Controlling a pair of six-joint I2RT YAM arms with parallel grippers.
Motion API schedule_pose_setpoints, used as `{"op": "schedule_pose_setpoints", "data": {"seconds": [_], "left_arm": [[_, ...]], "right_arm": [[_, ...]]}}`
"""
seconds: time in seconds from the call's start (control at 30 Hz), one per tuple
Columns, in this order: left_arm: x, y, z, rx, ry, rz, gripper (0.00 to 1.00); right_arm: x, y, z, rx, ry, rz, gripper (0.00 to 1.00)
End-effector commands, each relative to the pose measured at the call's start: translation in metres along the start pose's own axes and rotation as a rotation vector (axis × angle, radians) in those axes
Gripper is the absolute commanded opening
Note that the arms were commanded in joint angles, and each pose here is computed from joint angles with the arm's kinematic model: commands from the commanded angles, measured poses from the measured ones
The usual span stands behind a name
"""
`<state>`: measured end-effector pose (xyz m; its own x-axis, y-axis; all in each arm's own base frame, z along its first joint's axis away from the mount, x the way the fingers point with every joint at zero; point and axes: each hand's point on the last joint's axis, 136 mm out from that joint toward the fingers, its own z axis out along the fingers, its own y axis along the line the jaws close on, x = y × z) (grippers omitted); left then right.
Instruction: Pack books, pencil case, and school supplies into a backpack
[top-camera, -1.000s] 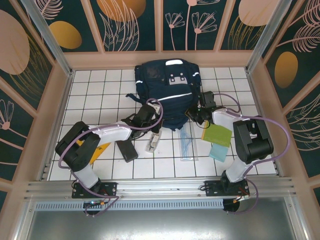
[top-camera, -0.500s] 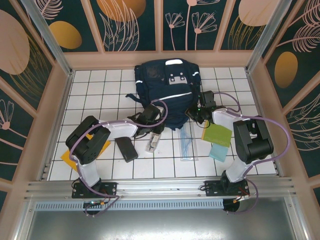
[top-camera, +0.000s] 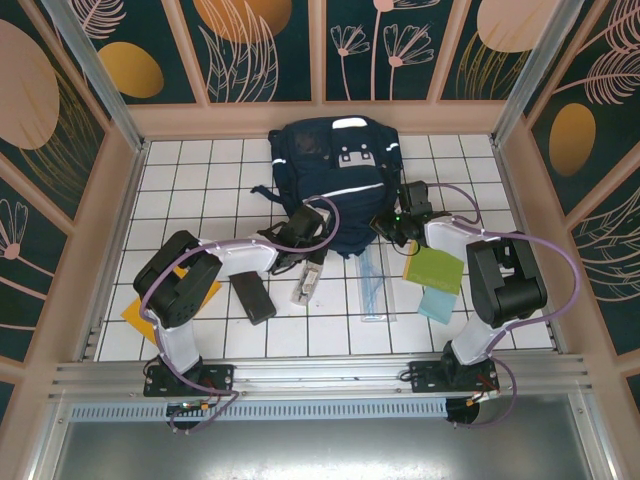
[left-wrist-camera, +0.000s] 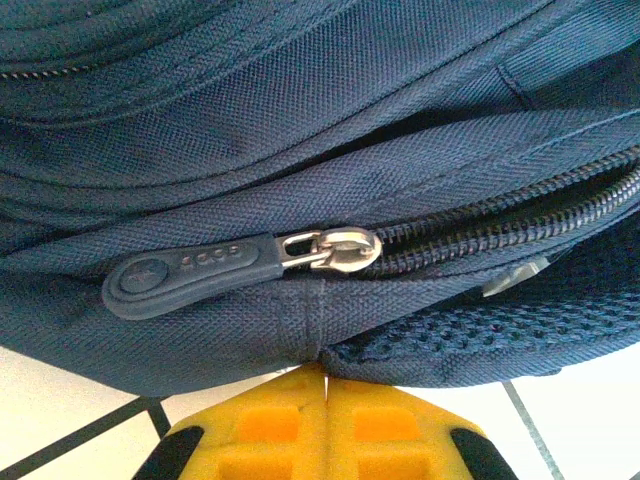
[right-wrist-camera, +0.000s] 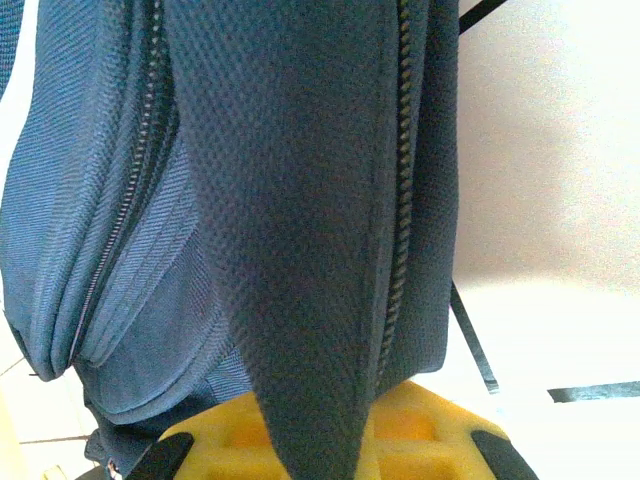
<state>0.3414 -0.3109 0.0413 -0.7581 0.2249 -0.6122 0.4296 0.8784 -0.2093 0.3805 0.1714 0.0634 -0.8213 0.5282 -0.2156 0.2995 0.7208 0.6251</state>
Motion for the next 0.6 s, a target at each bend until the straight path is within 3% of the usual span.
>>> {"op": "schedule_pose_setpoints", "data": {"seconds": [0.0,0.27,0.43,0.57], "left_arm": [[-0.012,0.021,-0.011,-0.071,-0.034,-0.001,0.0],[0.024,0.073,-0.031,-0.161,0.061,-0.042,0.0],[0.005,0.069,-0.036,-0.138,0.015,-0.044,0.0],[-0.009,0.048,-0.037,-0.035,-0.001,-0.056,0.0]], "right_arm": [[-0.023,0.009,-0.012,-0.001,-0.074,-0.067,0.0],[-0.057,-0.013,-0.028,0.084,-0.143,-0.114,0.0],[-0.065,-0.01,-0.028,0.076,-0.141,-0.143,0.0],[-0.063,-0.001,-0.025,0.034,-0.112,-0.173,0.0]]}}
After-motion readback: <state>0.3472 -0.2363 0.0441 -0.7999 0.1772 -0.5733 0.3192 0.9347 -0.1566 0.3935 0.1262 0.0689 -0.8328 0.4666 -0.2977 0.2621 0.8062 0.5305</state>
